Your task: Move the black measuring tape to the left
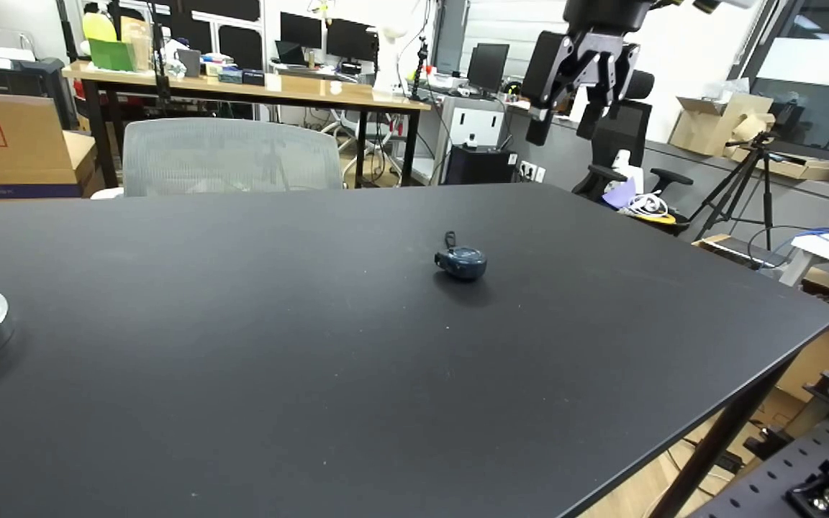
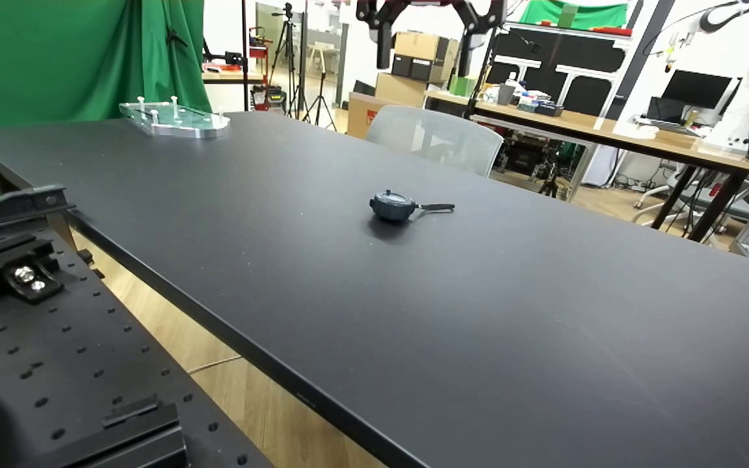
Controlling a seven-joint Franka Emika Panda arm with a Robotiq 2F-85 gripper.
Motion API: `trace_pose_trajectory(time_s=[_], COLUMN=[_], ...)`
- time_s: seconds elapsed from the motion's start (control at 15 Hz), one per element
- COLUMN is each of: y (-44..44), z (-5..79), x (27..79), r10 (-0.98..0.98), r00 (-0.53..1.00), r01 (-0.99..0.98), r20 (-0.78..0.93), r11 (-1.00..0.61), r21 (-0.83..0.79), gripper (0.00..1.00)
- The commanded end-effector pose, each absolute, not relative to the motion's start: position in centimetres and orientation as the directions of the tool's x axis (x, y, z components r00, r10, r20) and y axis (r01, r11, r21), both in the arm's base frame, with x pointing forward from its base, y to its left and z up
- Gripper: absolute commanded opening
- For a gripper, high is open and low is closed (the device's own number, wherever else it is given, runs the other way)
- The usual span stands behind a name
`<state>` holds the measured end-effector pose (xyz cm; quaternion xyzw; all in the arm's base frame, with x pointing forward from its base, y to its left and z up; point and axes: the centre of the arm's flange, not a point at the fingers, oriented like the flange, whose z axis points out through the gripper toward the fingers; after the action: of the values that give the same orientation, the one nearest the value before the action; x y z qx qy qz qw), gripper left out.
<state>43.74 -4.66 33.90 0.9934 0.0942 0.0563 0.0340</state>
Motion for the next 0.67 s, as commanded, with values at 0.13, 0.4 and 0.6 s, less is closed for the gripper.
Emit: trace_pose_trajectory(time_s=[0.13, 0.4, 0.6], y=[-3.6, -5.1, -4.7], z=[29.8, 27.0, 25.2], x=[49.6, 53.0, 54.6], r10=[0.294, 0.277, 0.274], r00=[0.956, 0.961, 0.961], r01=[0.293, 0.277, 0.275], r20=[0.013, -0.01, -0.028], r11=[-0.955, -0.959, -0.96], r21=[0.036, 0.059, 0.044], gripper=[1.0, 1.0, 1.0])
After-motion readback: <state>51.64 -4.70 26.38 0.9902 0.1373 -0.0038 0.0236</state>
